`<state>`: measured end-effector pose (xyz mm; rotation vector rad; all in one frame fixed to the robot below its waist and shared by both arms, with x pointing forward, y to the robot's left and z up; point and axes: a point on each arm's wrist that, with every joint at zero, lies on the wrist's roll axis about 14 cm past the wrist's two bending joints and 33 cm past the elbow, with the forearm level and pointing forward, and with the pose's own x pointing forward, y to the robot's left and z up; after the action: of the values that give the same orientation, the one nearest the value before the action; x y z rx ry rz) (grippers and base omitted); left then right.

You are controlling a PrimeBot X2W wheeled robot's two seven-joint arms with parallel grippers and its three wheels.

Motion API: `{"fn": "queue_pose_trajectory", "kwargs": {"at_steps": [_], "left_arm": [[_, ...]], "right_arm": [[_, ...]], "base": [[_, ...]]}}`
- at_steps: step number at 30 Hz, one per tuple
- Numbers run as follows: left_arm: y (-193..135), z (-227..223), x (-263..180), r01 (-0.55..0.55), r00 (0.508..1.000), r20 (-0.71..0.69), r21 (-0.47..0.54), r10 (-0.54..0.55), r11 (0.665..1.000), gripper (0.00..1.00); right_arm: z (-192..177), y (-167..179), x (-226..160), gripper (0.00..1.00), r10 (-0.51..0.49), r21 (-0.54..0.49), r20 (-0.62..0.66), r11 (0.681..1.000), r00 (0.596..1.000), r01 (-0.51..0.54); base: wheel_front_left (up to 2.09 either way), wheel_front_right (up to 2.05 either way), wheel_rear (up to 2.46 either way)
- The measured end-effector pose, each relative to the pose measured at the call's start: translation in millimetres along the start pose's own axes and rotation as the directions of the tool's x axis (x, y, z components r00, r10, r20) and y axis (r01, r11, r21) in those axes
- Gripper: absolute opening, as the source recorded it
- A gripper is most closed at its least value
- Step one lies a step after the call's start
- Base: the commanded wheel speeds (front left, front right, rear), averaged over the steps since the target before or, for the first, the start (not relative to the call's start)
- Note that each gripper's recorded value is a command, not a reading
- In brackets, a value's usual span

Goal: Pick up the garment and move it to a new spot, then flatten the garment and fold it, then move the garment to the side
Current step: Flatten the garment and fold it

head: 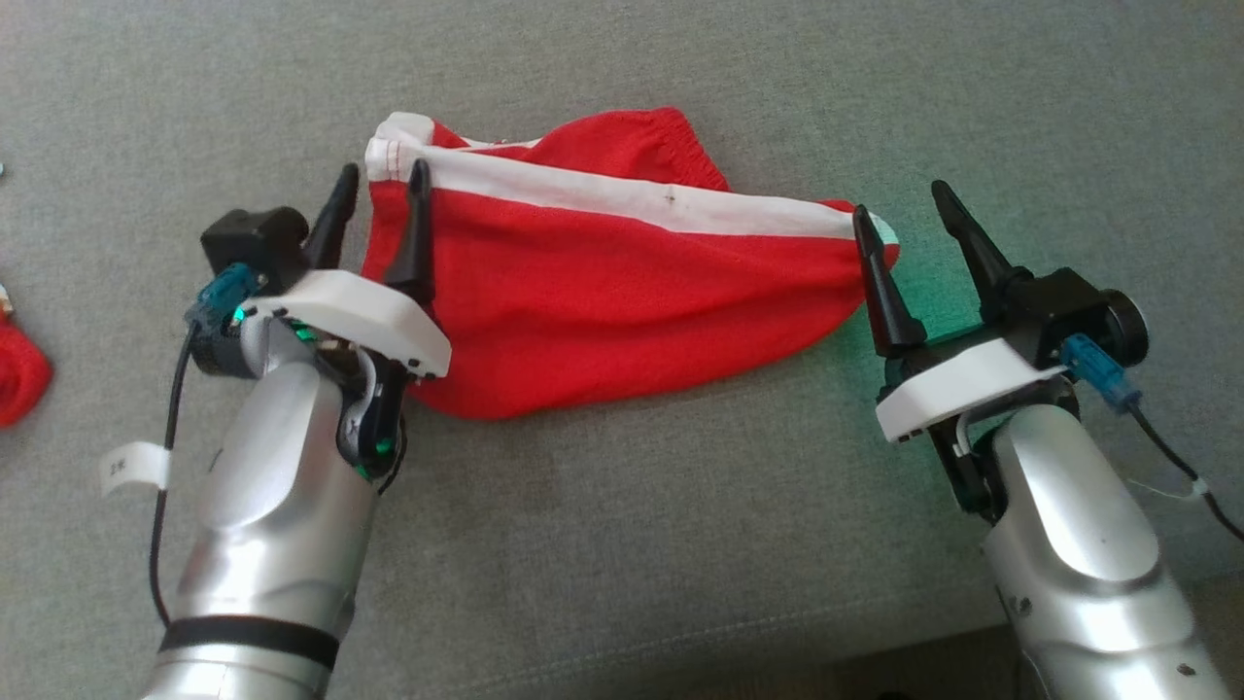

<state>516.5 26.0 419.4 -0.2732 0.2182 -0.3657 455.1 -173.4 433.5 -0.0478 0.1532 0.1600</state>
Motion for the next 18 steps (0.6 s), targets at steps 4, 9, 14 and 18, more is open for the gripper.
{"fn": "queue_pose_trajectory", "kwargs": {"at_steps": [4, 9, 14, 18], "left_arm": [[-1, 0, -1, 0.002, 1.000, -0.002, -0.005, -0.002, 1.000, 0.00], [-8, 1, -4, 0.031, 1.000, -0.005, -0.011, -0.031, 0.999, 0.00], [-13, 11, -15, 0.044, 0.999, 0.022, 0.001, -0.044, 0.999, 0.00], [-15, 0, -51, 0.027, 1.000, 0.007, -0.015, -0.027, 1.000, 0.00]], "right_arm": [[2, 1, 0, 1.00, 0.001, 0.002, 0.006, 1.000, 1.000, -0.001], [5, 0, 0, 1.00, -0.004, 0.011, 0.015, 1.000, 1.000, 0.004], [12, -4, -5, 1.00, -0.026, 0.025, 0.034, 0.999, 0.999, 0.025], [10, -6, -27, 1.00, -0.057, 0.054, 0.028, 0.997, 0.998, 0.056]], "base": [[0.00, 0.00, 0.00], [0.00, 0.00, 0.00], [0.00, 0.00, 0.00], [0.00, 0.00, 0.00]]}}
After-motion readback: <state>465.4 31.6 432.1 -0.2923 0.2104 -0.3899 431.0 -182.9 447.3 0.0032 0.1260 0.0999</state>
